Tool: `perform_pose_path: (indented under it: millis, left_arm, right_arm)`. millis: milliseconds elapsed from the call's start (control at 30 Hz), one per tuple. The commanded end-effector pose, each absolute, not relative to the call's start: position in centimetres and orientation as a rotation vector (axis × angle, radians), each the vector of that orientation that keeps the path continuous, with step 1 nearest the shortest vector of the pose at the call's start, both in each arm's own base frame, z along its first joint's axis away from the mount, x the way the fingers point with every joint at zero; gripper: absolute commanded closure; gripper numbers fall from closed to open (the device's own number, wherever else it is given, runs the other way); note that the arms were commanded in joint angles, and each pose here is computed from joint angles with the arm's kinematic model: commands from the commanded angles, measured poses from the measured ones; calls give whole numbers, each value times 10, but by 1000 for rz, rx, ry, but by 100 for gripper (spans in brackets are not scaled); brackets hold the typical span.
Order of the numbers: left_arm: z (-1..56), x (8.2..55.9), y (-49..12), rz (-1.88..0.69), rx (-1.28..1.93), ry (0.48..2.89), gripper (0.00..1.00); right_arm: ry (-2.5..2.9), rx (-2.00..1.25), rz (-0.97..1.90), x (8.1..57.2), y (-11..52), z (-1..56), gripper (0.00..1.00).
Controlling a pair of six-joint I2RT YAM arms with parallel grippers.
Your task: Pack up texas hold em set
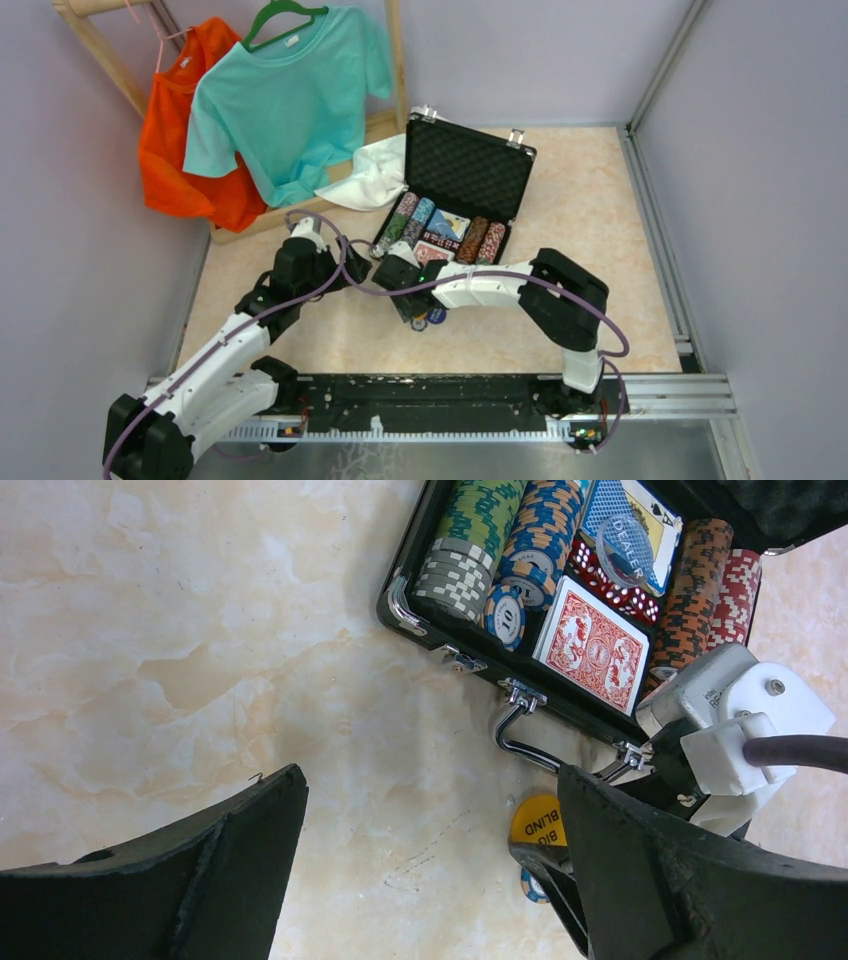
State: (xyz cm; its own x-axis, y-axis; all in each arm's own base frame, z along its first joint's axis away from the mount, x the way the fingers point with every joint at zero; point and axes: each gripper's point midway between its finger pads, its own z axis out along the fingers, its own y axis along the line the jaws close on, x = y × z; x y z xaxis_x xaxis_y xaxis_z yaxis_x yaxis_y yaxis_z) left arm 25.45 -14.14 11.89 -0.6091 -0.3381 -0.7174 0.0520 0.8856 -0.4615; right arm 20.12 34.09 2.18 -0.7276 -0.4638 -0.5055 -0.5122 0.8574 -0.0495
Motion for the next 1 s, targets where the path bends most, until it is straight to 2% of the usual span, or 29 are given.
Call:
perform_pose_path:
  millis: [0,267,700,900,967]
  left_arm:
    - [121,256,-143,-574,-189,2145,0]
    - [121,256,-143,-574,-189,2144,0]
    - [121,255,-145,-586,-181,2148,0]
    - [122,255,-145,-586,-180,2145,0]
    - [122,254,-145,-585,-180,2149,0]
  right_arm:
    - [2444,-694,195,212,353,66,61]
    - [2416,-641,244,232,345,94,61]
    - [2380,-437,224,332,294,130,61]
    - [2397,-349,153,388,268,122,61]
    - [2404,-348,149,398,268,118,56]
